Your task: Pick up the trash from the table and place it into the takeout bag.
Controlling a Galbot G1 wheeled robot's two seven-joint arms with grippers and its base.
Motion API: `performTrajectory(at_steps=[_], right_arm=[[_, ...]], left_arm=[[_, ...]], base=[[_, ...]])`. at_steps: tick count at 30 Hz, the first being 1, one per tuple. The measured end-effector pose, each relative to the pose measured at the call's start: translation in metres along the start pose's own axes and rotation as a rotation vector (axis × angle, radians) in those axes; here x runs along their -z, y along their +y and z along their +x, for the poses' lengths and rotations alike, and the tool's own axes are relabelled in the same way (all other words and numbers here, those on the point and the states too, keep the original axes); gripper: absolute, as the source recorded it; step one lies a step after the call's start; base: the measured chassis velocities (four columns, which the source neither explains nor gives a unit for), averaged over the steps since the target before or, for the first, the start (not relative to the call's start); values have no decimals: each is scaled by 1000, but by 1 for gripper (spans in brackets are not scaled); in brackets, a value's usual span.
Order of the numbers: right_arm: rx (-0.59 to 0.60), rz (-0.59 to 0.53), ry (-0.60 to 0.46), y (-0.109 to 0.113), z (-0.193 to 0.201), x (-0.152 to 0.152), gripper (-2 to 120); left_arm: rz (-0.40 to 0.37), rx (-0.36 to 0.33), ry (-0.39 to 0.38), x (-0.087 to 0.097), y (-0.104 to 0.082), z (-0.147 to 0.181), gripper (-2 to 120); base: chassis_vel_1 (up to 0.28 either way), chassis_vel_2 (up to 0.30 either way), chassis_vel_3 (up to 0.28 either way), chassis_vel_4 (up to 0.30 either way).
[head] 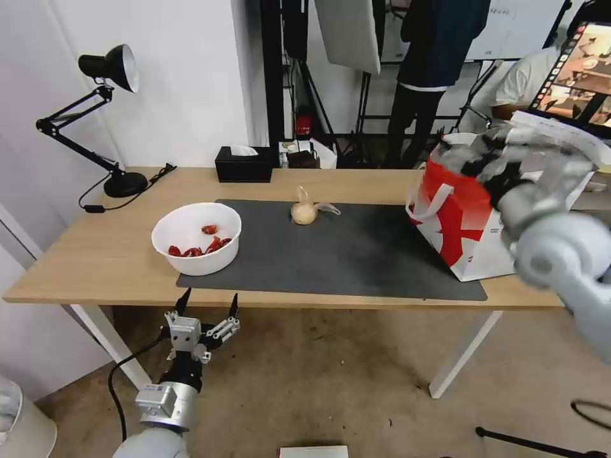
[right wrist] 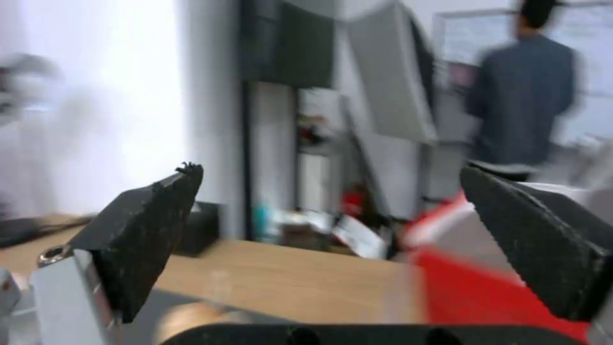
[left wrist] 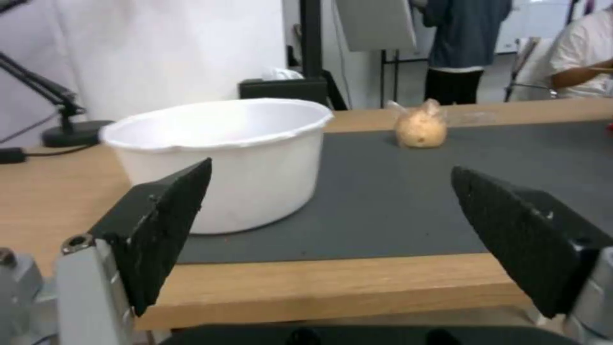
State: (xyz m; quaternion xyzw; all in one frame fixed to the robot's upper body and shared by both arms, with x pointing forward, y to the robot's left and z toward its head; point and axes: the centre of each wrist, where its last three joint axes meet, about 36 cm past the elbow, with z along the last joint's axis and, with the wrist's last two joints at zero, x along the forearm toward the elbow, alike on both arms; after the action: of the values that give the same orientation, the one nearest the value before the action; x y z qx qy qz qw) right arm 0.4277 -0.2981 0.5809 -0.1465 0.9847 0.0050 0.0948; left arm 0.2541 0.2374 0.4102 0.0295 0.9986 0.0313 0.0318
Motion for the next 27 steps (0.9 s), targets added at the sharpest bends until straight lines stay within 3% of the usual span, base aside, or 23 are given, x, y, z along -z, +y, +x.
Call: performTrajectory(at_steps=[3,6,7,11,18,27], right_arm=[[46,2,-22,18,22,-27,100],[25,-17,-12,38,76,-80,100],[25,-17,-12,38,76,-80,100],[-61,9,9,56,158,-140,100],[-86,-4,54,77,198,-167,100],[-64,-21,69,93,196,-172,100]], left_arm=[[-5,29,0,0,2,8,100],[-17,42,4,-3,1,12,100],[-17,42,4,-3,1,12,100],[-28,53,23,-17,2,15,100],[-23,50,29,-21,0,15,100],[-27,31,44,-23,-1,20,100]], base=[[0,0,0,0],[0,0,0,0],[0,0,0,0],[0,0,0,0],[0,0,0,0],[0,0,0,0]])
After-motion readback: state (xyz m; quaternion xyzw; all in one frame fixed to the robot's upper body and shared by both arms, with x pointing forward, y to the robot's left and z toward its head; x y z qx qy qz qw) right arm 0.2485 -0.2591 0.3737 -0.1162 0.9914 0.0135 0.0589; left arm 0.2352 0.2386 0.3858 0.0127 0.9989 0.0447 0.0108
